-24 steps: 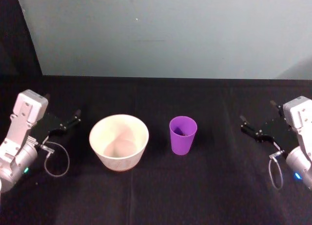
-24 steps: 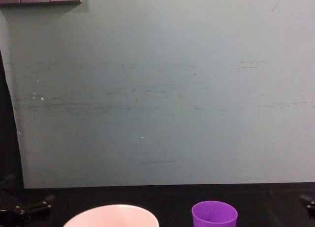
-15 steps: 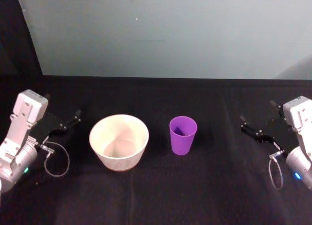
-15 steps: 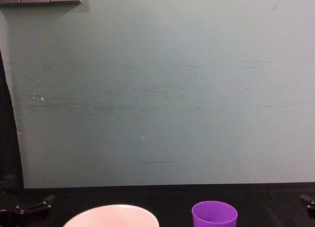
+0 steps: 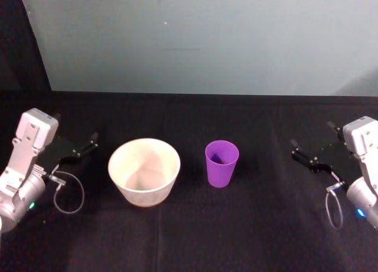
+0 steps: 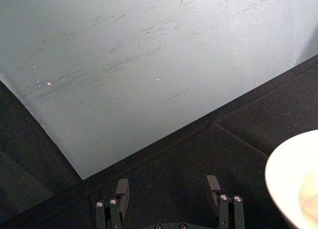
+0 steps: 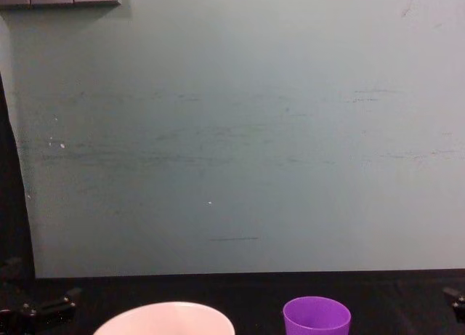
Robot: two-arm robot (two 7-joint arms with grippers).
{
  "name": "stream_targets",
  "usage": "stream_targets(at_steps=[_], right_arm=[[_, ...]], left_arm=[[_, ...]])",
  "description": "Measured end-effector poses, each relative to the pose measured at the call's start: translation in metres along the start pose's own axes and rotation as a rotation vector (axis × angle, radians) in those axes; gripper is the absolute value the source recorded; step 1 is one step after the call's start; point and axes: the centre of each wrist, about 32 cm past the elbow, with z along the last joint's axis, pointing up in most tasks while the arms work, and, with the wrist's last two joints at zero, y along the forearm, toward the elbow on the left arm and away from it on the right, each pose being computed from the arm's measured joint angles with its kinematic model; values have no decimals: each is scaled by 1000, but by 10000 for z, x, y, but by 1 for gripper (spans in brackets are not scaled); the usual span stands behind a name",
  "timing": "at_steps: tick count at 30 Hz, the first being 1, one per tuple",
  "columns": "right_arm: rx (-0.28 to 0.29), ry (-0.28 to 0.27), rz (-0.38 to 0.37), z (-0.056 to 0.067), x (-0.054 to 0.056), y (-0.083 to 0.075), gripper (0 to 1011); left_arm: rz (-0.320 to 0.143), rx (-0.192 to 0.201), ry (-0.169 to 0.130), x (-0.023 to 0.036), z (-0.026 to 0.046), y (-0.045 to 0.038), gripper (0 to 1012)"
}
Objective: Pick up the cup and pour the mung beans from the cup into the bowl.
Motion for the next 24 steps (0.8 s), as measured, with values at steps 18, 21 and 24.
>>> stream_targets(at_steps=[18, 21, 24], right_arm=[[0, 0, 0, 0, 0, 0, 1003], [0, 0, 0, 0, 0, 0, 1003], [-1, 1, 3, -5, -5, 1, 1002]], left_arm=[[0, 0, 0, 0, 0, 0, 1011], [0, 0, 0, 0, 0, 0, 1011], [0, 0, 0, 0, 0, 0, 1011]])
